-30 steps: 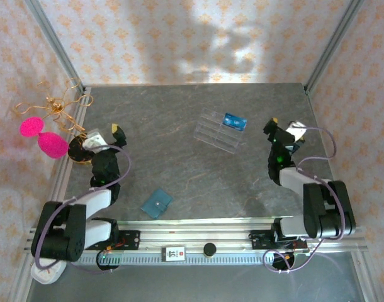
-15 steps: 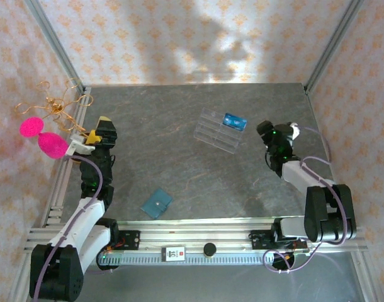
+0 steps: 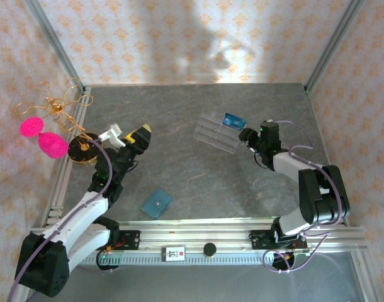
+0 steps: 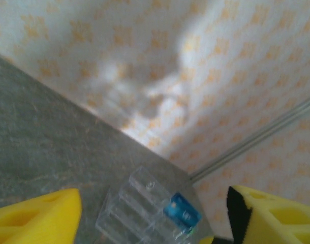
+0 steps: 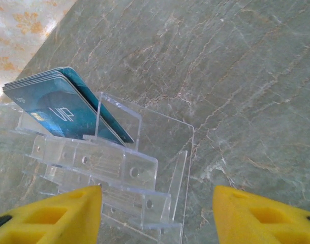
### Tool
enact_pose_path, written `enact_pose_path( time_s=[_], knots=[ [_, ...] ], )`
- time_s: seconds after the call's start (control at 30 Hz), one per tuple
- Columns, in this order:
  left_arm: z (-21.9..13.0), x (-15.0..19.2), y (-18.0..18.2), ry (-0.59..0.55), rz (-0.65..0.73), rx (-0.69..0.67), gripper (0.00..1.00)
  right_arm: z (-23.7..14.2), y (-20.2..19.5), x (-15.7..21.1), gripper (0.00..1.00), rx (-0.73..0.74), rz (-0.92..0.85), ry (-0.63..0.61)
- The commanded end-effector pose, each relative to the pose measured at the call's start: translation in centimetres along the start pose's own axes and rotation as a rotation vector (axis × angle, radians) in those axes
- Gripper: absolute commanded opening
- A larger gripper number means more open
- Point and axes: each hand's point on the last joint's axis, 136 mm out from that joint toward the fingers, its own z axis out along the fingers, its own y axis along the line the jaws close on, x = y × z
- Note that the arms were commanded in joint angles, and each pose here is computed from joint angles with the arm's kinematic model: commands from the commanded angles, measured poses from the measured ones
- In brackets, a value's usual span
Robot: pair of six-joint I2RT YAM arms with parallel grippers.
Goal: Take the credit cards out of the card holder
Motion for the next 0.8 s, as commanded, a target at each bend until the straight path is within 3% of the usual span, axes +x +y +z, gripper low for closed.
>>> enact_pose_path(
  time_s=[0.0, 0.2, 0.4, 0.77],
  knots=[
    [-0.1, 2.0, -0.3, 0.082, 0.038, 0.02, 0.83, 1.1, 0.5, 0.4, 0.56, -0.004, -0.047, 0.041],
    [-0.6, 2.9, 0.1, 0.103, 0.043, 0.012, 0.84, 2.8, 0.3, 1.1, 0.47, 0.003, -0.062, 0.088],
    [-0.6, 3.3, 0.1, 0.13, 0.06, 0.009, 0.84, 3.8, 0.1, 2.1, 0.44, 0.016, -0.09, 0.144],
    [-0.9, 3.2, -1.8, 0.148, 0.064, 0.068, 0.86, 0.6, 2.9, 0.8, 0.57, -0.084, -0.132, 0.074]
  ],
)
